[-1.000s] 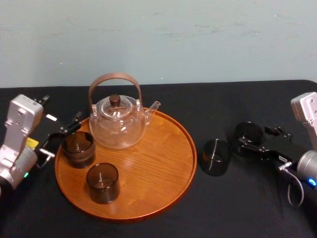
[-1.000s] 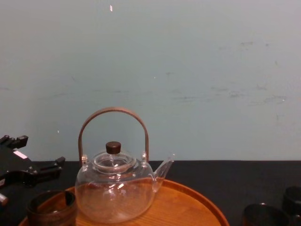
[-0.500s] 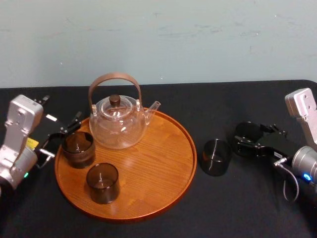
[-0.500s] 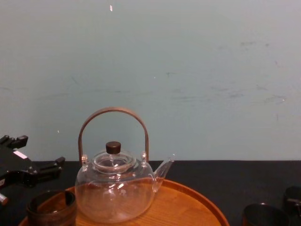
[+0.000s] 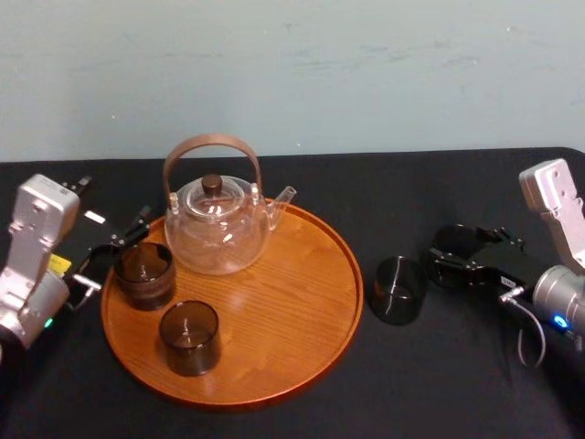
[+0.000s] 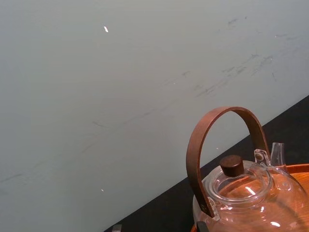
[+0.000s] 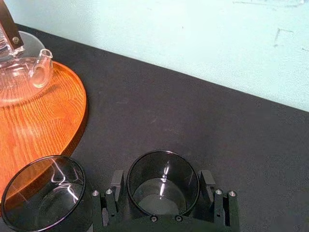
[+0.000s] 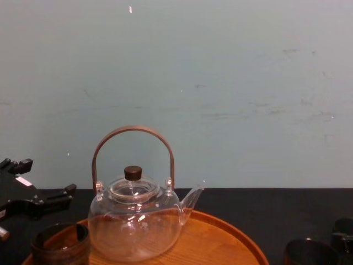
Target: Pick up the glass from the table and place it on the tray.
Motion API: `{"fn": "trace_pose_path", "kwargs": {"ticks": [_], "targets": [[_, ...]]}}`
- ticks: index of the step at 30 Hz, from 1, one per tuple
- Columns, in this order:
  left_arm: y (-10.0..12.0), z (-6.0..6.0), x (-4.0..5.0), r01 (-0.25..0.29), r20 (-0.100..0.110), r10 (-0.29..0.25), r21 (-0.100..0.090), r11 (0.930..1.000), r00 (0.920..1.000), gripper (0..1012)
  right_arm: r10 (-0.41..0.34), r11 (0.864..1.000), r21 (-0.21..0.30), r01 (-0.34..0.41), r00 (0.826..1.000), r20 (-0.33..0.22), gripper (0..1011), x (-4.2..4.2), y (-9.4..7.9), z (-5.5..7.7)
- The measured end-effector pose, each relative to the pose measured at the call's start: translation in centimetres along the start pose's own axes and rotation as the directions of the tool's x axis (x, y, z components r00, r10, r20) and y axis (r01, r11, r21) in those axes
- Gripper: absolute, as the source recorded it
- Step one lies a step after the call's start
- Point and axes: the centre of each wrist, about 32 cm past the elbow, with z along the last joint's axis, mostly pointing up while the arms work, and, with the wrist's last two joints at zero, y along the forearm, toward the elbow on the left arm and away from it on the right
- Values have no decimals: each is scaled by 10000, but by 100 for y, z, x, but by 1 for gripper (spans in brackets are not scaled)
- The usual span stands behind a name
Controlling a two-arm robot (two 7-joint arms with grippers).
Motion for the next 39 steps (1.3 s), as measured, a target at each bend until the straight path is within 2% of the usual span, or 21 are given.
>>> {"fn": "trace_pose_path", "kwargs": {"ticks": [20, 25, 39], "targets": [[0, 0, 0, 0, -1, 0, 0, 10000, 10000, 1001, -5, 10000, -47, 6, 10000, 99, 1000, 1, 17, 5], [0, 0, 0, 0, -1, 0, 0, 10000, 10000, 1001, -4, 10000, -35, 5, 10000, 82, 904, 2, 15, 5], [0, 0, 0, 0, -1, 0, 0, 10000, 10000, 1001, -8, 10000, -25, 8, 10000, 66, 903, 0, 14, 4]]}}
